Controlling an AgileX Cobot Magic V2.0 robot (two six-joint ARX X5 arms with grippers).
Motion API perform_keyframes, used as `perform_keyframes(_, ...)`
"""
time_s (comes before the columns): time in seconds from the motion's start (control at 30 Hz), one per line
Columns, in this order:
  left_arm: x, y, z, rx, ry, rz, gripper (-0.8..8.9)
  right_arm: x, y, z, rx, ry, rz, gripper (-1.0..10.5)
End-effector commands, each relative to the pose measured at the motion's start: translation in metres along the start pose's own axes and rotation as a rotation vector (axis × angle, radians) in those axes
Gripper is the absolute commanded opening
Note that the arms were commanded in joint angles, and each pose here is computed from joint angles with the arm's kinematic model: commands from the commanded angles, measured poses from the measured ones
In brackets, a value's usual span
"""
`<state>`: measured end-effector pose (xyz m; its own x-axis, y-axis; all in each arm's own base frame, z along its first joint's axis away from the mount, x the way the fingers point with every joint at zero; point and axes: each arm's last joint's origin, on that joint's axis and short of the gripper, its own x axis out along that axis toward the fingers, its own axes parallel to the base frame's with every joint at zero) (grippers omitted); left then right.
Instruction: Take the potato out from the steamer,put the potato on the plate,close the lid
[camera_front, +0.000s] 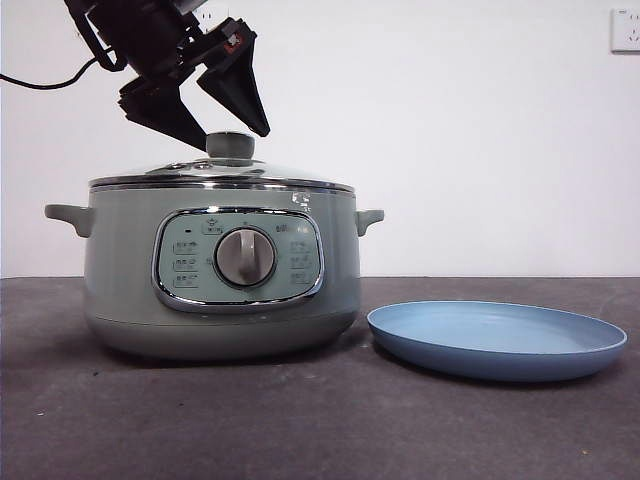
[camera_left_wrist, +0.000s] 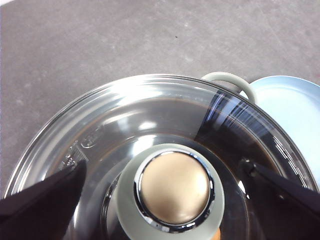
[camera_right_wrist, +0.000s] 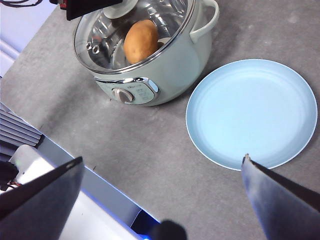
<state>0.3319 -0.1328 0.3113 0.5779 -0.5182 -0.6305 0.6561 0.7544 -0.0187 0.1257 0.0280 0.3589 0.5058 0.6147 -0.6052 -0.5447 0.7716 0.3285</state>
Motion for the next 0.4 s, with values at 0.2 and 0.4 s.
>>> perform_keyframes(0.2,0.0033,-0.0056,-0.0028,0.021,0.037,-0.022,6.26,-0.0002,0.0002,0.0021,-0.011,-0.017,-0.001,6.6)
perform_keyframes(0.4,0.0043,-0.0085,-0.0038,0.022,0.052,-0.031,6.24,-0.0002,0.0002,0.0021,-0.011,-0.017,-0.001,6.6)
